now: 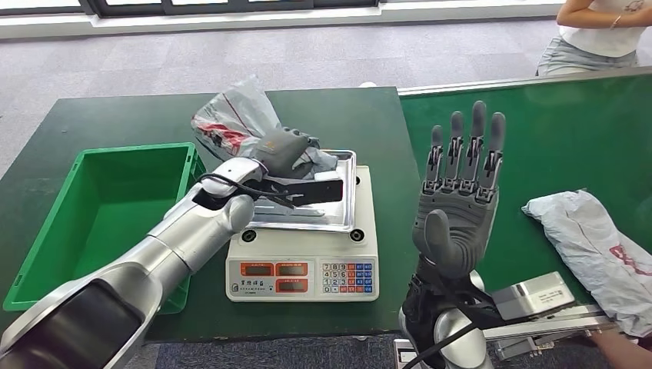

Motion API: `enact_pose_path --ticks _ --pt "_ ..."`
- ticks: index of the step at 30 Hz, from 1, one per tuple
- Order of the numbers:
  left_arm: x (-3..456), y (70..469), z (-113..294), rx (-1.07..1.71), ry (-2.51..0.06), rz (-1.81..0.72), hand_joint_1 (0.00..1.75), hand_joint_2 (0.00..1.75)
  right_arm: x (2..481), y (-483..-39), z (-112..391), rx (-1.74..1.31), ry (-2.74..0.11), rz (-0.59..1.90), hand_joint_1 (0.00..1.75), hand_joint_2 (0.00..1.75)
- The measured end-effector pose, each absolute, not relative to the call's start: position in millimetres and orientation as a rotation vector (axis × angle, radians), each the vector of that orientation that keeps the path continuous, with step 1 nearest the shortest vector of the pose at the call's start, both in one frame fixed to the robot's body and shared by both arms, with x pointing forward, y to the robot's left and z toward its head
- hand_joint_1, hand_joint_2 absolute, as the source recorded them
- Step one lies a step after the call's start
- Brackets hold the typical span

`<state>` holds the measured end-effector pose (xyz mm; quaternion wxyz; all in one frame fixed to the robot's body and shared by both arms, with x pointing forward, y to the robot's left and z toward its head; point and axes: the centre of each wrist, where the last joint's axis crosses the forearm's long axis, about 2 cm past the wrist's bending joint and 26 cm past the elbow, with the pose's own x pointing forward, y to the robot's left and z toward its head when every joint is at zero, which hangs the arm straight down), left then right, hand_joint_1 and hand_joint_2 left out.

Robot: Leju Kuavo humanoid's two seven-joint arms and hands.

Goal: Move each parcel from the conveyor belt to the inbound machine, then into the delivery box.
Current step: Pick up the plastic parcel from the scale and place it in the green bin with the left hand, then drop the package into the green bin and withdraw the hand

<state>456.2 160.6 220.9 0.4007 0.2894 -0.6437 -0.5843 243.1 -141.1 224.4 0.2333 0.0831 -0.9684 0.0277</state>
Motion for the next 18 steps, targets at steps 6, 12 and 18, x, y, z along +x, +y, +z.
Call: enact_pose_path --ticks 6,12,18 --pt "471.8 225.9 252.4 1.430 -1.766 -1.485 1.75 1.75 239.2 -143.4 222.1 0.206 -2.651 0.059 0.00 1.75" --pt "473.2 282.7 247.5 1.602 -1.680 -1.421 1.75 1.75 240.9 -146.0 222.4 0.191 -2.648 0.052 0.00 1.75" --pt "471.8 317.1 241.0 1.615 -1.567 -1.339 1.75 1.75 243.8 -147.5 225.2 0.175 -2.655 0.049 0.00 1.75"
